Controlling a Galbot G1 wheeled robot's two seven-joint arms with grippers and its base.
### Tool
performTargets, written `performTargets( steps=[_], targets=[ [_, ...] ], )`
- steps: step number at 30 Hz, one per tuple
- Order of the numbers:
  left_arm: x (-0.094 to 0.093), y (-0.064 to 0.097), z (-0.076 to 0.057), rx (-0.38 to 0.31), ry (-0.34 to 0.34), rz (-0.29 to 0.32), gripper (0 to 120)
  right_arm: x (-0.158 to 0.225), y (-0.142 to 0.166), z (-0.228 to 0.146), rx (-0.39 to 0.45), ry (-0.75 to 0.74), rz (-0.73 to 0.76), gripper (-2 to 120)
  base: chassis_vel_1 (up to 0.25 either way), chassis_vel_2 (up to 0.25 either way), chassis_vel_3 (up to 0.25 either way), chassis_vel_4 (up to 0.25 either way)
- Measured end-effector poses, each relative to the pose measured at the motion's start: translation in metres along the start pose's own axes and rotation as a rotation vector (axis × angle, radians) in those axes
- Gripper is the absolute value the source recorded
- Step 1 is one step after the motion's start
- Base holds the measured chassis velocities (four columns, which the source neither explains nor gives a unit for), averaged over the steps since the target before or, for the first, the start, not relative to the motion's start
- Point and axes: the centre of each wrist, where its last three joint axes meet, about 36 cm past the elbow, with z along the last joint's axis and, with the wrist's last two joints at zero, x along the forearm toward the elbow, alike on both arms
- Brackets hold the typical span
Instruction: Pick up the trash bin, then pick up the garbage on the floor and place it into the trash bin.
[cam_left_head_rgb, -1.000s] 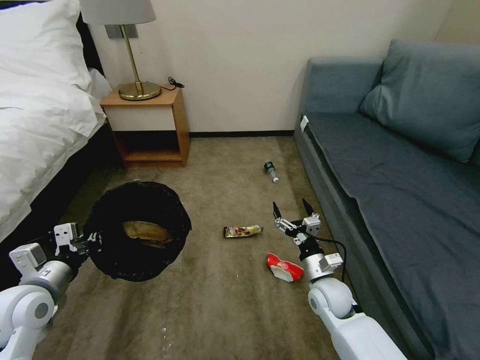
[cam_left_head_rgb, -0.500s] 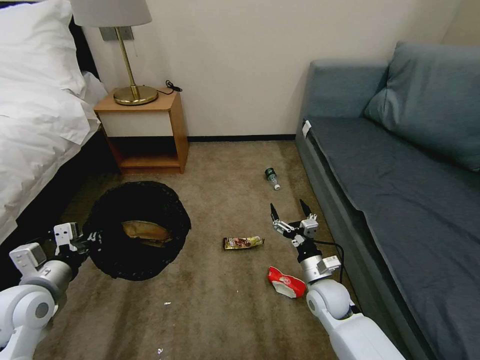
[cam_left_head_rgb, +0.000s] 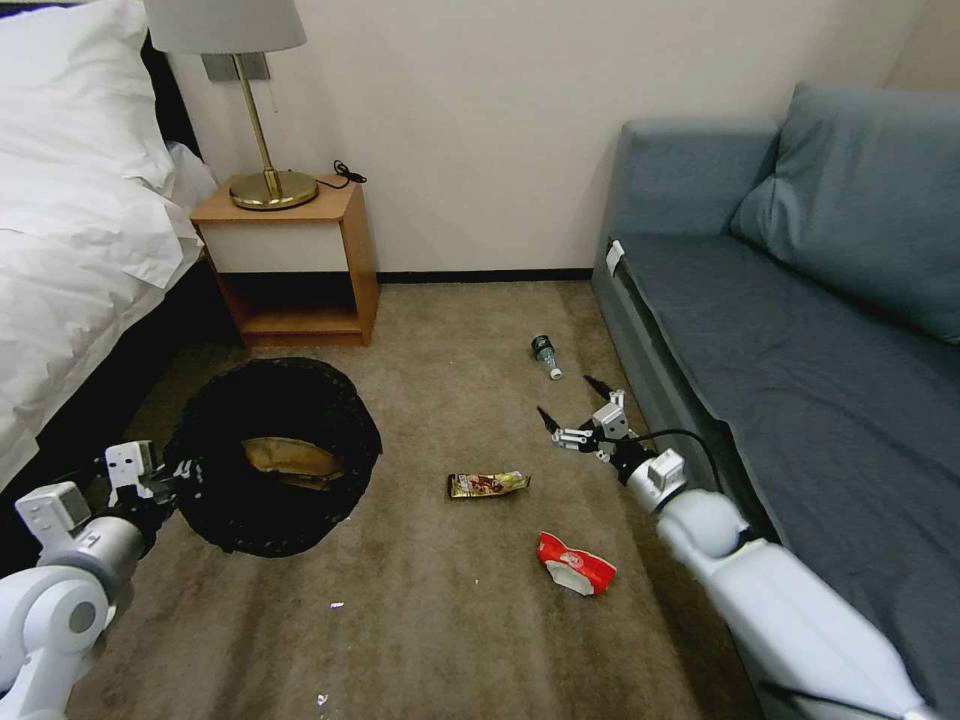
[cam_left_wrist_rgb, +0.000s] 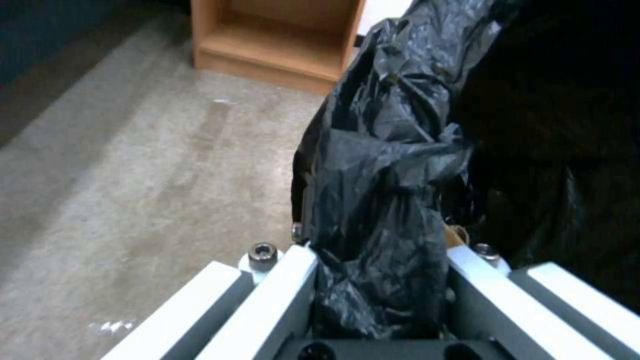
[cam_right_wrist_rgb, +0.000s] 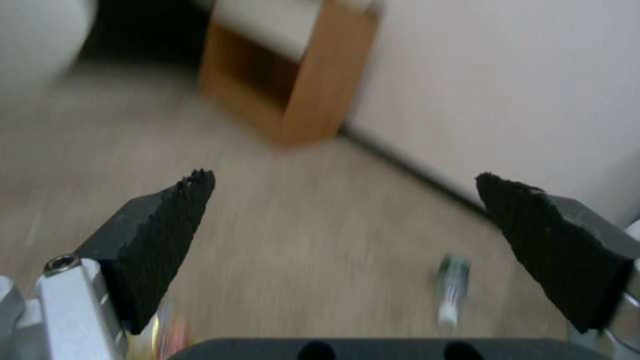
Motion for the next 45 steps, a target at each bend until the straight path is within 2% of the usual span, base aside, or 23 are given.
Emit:
performTargets(
  steps=[1, 2, 3, 7, 10, 11, 13, 14, 16, 17, 19, 23, 26, 33, 41, 42, 45],
  targets=[
    [-0.002, 0.001, 0.002, 0.000, 0.005, 0.000, 0, 0.008, -0.015, 0.007, 0.031, 0.076, -0.082, 100, 0.000, 0.000, 0.000, 0.000],
    [-0.002, 0.001, 0.002, 0.000, 0.005, 0.000, 0, 0.008, -0.015, 0.007, 0.031, 0.076, -0.082, 100, 0.000, 0.000, 0.000, 0.000],
    [-0.002, 0.003, 0.003, -0.002, 0.005, -0.003, 0, 0.018, -0.029, 0.011, 0.061, 0.148, -0.140, 100, 0.000, 0.000, 0.000, 0.000],
    [-0.001, 0.005, 0.004, 0.000, 0.004, -0.007, 0, 0.038, -0.038, 0.010, 0.049, 0.229, -0.177, 100, 0.000, 0.000, 0.000, 0.000],
    [-0.001, 0.005, 0.004, 0.000, 0.003, -0.008, 0, 0.054, -0.039, 0.006, 0.019, 0.286, -0.195, 100, 0.000, 0.000, 0.000, 0.000],
    [-0.001, 0.006, 0.004, 0.001, 0.001, -0.010, 0, 0.072, -0.037, 0.004, -0.017, 0.357, -0.190, 100, 0.000, 0.000, 0.000, 0.000],
    [-0.001, 0.005, 0.004, 0.005, -0.003, -0.008, 0, 0.107, -0.026, 0.004, -0.074, 0.496, -0.214, 100, 0.000, 0.000, 0.000, 0.000],
    [-0.001, 0.005, 0.004, 0.005, -0.003, -0.008, 0, 0.107, -0.026, 0.004, -0.074, 0.496, -0.214, 100, 0.000, 0.000, 0.000, 0.000],
    [-0.001, 0.004, 0.005, 0.007, -0.002, -0.006, 0, 0.123, -0.008, -0.004, -0.137, 0.540, -0.233, 100, 0.000, 0.000, 0.000, 0.000],
    [-0.001, 0.004, 0.005, 0.007, -0.002, -0.006, 0, 0.123, -0.008, -0.004, -0.137, 0.540, -0.233, 100, 0.000, 0.000, 0.000, 0.000],
    [-0.002, 0.004, 0.006, 0.004, 0.002, -0.007, 0, 0.120, 0.002, -0.020, -0.193, 0.530, -0.250, 100, 0.000, 0.000, 0.000, 0.000],
    [-0.003, 0.004, 0.007, 0.002, 0.003, -0.009, 0, 0.114, 0.013, -0.025, -0.213, 0.519, -0.267, 100, 0.000, 0.000, 0.000, 0.000],
    [-0.004, 0.003, 0.009, 0.003, 0.002, -0.009, 0, 0.097, 0.039, -0.022, -0.249, 0.497, -0.308, 100, 0.000, 0.000, 0.000, 0.000],
    [-0.005, 0.002, 0.011, 0.005, 0.000, -0.010, 0, 0.085, 0.054, -0.012, -0.266, 0.502, -0.340, 100, 0.000, 0.000, 0.000, 0.000],
    [-0.013, 0.000, 0.009, 0.006, -0.013, 0.001, 0, 0.070, 0.093, 0.001, -0.325, 0.499, -0.412, 100, 0.000, 0.000, 0.000, 0.000],
    [-0.015, -0.002, 0.008, 0.010, -0.018, 0.004, 0, 0.060, 0.107, 0.003, -0.347, 0.487, -0.438, 100, 0.000, 0.000, 0.000, 0.000],
    [-0.015, -0.002, 0.008, 0.015, -0.021, 0.004, 0, 0.053, 0.113, 0.002, -0.359, 0.478, -0.448, 100, 0.000, 0.000, 0.000, 0.000]
  ],
)
